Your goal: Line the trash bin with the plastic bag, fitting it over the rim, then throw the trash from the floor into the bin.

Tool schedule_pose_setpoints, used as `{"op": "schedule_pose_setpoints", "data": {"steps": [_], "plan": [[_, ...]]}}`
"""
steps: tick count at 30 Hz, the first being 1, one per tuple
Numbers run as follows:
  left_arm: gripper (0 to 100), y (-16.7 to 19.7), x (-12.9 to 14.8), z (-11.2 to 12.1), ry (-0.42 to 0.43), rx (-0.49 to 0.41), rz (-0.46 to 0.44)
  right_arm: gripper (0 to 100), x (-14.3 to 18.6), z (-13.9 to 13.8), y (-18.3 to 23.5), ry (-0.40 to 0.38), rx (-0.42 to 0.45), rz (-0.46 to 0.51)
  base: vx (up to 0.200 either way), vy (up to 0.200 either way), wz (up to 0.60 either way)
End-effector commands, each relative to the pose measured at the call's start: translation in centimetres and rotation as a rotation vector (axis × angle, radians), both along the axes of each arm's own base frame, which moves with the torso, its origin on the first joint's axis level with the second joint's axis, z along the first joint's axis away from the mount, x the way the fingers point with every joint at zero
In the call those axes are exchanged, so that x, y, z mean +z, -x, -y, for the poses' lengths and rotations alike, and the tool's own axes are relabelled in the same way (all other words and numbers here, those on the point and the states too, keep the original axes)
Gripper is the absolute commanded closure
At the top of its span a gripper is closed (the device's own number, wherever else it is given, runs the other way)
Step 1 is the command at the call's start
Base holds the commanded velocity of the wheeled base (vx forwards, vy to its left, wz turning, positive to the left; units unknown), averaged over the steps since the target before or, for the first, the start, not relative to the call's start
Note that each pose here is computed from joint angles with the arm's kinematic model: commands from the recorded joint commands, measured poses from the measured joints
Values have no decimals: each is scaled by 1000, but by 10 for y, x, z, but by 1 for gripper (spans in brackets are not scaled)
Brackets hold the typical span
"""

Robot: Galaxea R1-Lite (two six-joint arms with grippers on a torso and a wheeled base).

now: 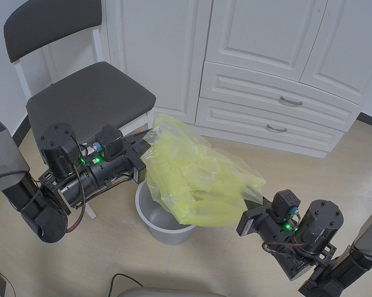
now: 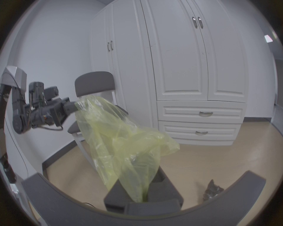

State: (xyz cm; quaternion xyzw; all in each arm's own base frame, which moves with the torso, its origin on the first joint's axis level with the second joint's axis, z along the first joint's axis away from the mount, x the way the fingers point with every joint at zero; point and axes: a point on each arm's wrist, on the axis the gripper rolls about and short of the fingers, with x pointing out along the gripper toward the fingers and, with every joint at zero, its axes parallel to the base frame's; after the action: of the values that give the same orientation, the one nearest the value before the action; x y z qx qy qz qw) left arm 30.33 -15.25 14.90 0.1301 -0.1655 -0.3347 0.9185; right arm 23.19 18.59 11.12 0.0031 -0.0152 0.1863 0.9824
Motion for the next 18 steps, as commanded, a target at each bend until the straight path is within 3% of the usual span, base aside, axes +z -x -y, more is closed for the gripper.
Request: {"op": "schedule_pose_setpoints", "data": {"steps": [1,10,12,14,15,18], "plan": [[100,7,-6,9,-13,-33,-20,100,-4,-14,-2,-45,33,-5,0,0,0],[100,1,-21,15,-31,-39,-55,100,-25,-52,-14,-203,88,-85,0,0,0],[100,-3,-29,24,-36,-53,-70,100,-29,-61,-19,-257,92,-102,0,0,0],[100,-3,-30,24,-36,-52,-74,100,-30,-62,-19,-262,93,-106,0,0,0],[100,-6,-39,33,-41,-69,-91,100,-35,-69,-25,-312,89,-122,0,0,0],[100,-12,-48,44,-44,-71,-99,100,-44,-78,-34,-338,72,-127,0,0,0]]}}
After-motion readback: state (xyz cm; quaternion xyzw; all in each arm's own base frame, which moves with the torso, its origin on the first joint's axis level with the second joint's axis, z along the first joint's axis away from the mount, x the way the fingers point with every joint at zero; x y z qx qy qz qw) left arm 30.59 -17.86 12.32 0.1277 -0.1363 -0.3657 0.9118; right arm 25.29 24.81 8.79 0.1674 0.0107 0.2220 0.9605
